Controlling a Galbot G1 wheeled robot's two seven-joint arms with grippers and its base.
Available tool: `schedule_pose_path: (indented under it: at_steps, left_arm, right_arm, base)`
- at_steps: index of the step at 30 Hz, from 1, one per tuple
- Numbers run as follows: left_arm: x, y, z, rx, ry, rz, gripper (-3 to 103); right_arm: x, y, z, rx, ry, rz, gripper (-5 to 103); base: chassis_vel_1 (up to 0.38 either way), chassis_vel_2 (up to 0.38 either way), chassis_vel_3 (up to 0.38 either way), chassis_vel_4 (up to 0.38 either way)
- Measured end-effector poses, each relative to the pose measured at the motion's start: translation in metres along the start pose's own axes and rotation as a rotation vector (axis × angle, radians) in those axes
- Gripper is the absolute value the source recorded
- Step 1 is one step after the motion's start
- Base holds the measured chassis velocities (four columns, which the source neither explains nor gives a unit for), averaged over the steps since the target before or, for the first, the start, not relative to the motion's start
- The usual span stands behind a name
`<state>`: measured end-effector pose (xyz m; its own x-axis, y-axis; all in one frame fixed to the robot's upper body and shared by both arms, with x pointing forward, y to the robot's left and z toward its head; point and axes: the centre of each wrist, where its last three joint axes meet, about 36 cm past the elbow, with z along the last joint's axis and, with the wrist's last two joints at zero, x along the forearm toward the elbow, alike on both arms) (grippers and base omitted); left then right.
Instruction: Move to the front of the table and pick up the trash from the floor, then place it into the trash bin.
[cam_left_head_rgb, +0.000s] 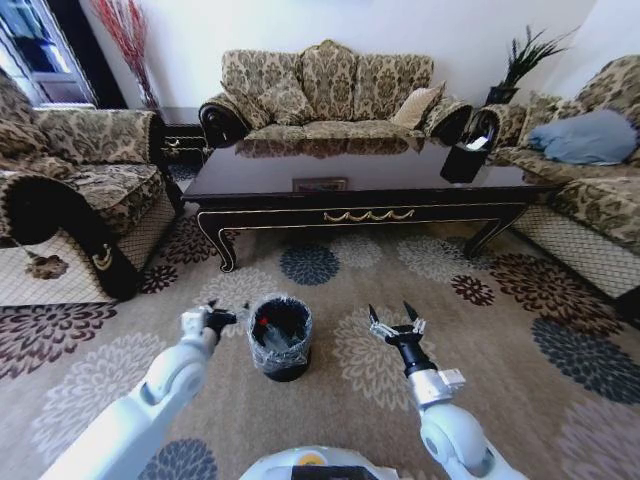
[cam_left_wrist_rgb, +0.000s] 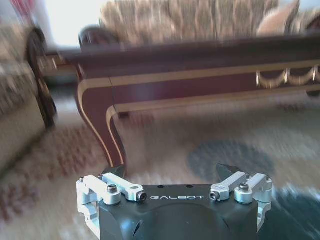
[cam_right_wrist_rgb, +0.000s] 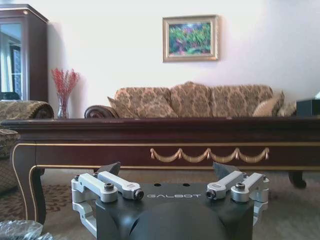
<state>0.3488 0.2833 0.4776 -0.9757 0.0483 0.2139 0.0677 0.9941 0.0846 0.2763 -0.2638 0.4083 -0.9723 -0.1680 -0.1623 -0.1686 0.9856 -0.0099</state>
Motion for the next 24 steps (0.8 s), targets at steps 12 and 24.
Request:
schedule_pose_path:
  at_steps: [12, 24]
  left_arm:
    - [0.034, 0.018, 0.021, 0.017, -0.224, -0.075, 100]
    - [0.093, 0.015, 0.056, -0.013, -0.281, -0.065, 100]
  right_arm:
    - [0.022, -0.024, 0.012, 0.140, -0.053, -0.024, 100]
    - [0.039, -0.042, 0.024, 0.215, -0.097, 0.037, 100]
  base:
    - [0.000, 0.000, 0.000, 0.000]
    - [0.000, 0.000, 0.000, 0.000]
